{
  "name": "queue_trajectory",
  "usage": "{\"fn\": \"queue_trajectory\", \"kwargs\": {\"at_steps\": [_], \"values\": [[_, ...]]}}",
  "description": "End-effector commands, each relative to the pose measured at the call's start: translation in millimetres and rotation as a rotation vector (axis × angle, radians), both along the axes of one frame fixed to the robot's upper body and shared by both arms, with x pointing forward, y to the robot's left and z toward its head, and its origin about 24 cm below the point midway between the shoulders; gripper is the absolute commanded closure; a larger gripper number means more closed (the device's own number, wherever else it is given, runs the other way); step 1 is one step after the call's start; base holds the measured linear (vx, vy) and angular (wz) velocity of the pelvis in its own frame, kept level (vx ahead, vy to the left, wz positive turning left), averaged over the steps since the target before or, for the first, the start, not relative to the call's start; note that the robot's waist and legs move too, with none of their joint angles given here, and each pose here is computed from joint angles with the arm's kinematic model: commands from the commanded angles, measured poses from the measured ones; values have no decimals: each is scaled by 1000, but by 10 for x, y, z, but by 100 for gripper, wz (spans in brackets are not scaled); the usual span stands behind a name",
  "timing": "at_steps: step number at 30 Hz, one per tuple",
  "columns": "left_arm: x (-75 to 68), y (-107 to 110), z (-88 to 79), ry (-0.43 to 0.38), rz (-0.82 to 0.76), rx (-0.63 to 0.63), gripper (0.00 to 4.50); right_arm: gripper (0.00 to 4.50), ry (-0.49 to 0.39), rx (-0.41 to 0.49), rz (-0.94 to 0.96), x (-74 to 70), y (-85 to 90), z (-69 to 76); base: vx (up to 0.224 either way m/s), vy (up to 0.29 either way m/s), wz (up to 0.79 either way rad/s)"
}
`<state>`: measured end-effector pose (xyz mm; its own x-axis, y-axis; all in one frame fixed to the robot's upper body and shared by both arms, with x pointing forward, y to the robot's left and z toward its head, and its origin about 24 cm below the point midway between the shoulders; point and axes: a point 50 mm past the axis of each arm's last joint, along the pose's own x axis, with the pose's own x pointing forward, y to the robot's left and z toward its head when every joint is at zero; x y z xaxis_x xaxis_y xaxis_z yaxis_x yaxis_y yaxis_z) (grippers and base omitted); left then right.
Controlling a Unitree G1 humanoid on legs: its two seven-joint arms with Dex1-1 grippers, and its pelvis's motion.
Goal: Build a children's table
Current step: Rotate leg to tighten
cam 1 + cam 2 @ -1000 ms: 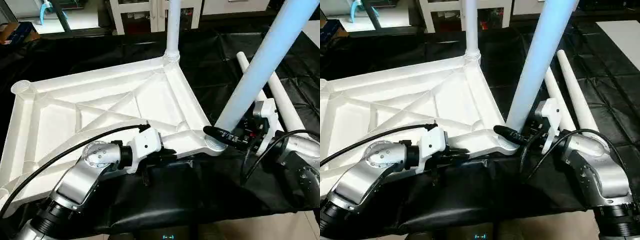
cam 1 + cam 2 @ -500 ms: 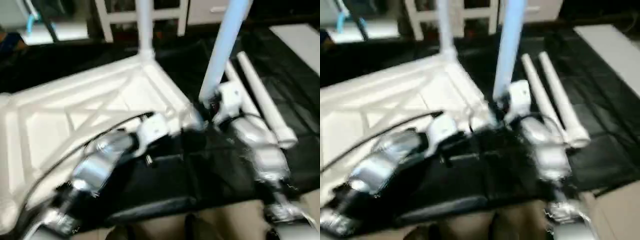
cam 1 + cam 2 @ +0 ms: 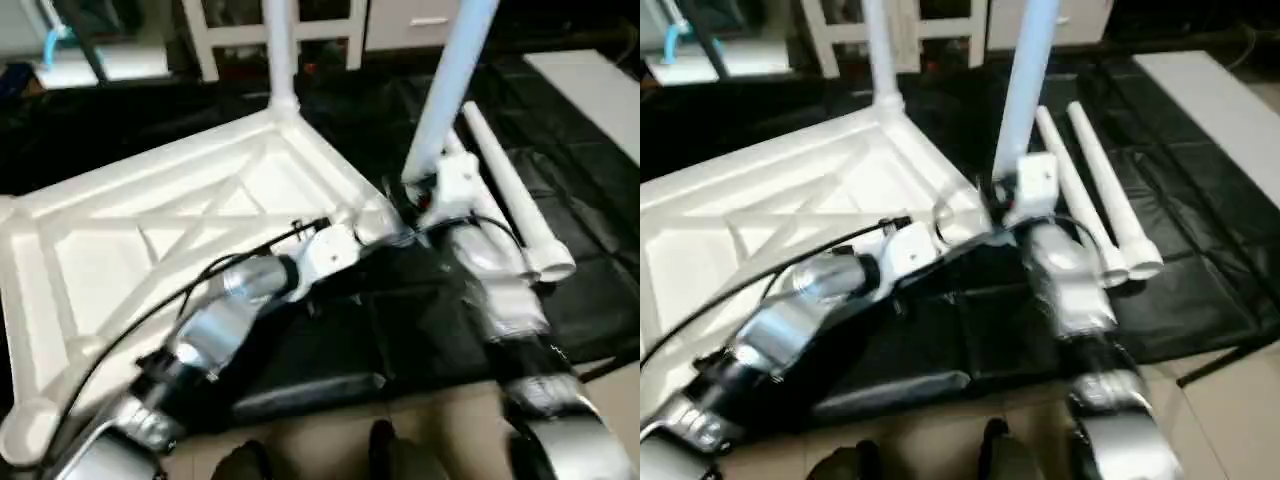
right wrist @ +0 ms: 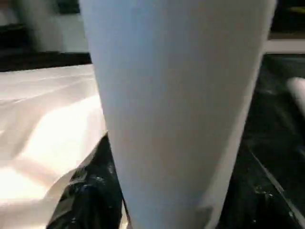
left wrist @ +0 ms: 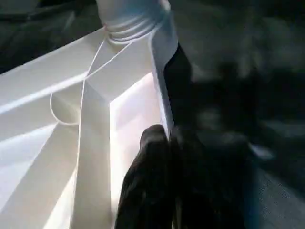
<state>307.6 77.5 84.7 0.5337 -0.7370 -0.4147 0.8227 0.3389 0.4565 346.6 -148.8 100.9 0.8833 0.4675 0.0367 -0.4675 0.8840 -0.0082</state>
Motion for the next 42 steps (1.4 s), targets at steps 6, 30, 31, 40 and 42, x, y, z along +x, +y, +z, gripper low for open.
{"fn": "queue_trajectory", "kwargs": {"at_steps": [6, 30, 31, 40, 42], "values": [[-276, 132, -113, 129, -189, -17, 450, 137, -39, -92, 360, -500, -385, 212, 0, 0, 0], [-365, 275, -89, 149, -210, -27, 450, 5, 54, -158, 502, -629, -516, 232, 22, -5, 3], [-366, 277, -90, 149, -210, -25, 450, 5, 56, -170, 503, -623, -510, 223, 0, 0, 0], [-379, 294, -100, 155, -210, -15, 450, 83, 72, -146, 514, -650, -557, 238, 0, 0, 0], [-380, 294, -103, 157, -213, -13, 450, 94, 83, -146, 527, -666, -566, 229, 0, 0, 0]]}}
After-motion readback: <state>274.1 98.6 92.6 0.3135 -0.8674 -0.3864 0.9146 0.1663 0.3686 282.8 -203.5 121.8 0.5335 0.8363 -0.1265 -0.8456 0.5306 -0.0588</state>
